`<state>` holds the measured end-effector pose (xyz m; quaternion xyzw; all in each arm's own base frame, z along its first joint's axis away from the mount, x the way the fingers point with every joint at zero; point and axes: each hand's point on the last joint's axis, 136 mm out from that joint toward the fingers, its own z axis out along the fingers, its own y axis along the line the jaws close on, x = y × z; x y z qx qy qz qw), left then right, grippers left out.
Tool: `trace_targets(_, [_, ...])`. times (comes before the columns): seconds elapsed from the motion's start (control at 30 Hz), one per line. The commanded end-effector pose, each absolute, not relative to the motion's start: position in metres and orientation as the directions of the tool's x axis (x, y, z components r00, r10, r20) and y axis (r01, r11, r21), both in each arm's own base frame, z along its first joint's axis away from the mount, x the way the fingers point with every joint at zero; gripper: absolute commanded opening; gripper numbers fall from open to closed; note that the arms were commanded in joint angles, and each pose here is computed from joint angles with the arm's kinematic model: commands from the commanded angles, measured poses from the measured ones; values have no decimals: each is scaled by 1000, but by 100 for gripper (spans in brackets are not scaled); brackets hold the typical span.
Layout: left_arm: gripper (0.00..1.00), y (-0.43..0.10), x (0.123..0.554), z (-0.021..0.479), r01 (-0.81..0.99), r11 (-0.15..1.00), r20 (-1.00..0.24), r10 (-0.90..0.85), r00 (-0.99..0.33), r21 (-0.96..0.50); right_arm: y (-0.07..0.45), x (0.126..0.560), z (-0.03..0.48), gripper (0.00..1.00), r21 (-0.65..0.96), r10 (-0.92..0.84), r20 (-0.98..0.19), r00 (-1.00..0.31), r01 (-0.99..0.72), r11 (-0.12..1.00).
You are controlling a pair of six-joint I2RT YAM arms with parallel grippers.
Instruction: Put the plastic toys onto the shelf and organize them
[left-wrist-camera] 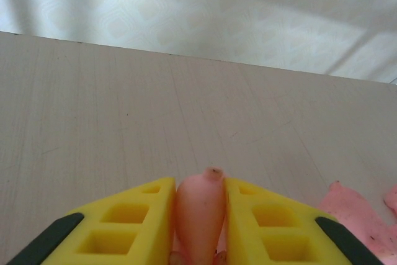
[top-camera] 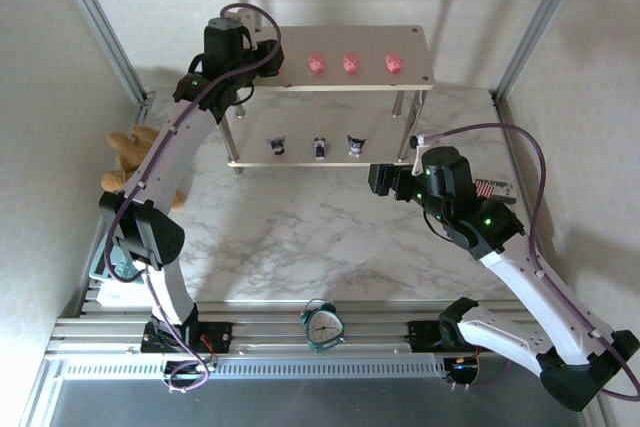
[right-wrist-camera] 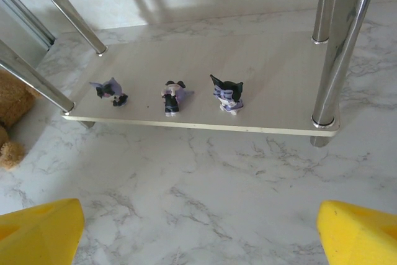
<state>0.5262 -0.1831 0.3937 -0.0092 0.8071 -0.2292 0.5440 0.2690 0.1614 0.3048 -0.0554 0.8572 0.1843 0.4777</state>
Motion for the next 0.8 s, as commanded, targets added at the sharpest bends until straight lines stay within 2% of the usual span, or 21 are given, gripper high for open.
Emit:
trace_targets(0.0, [27, -179, 529, 404, 228, 894, -878, -280, -388, -386, 156, 271, 315, 97, 258, 94, -859, -504, -265, 929])
trace_targets(0.27, [37, -178, 529, 405, 222, 895, -879, -283, -384, -386, 156, 271, 314, 97, 256, 93, -858, -505, -263, 930])
trace_targets(0.77, [46, -179, 530, 408, 221, 893, -880, -295, -373, -393, 154, 270, 314, 97, 254, 93, -860, -502, -261, 931])
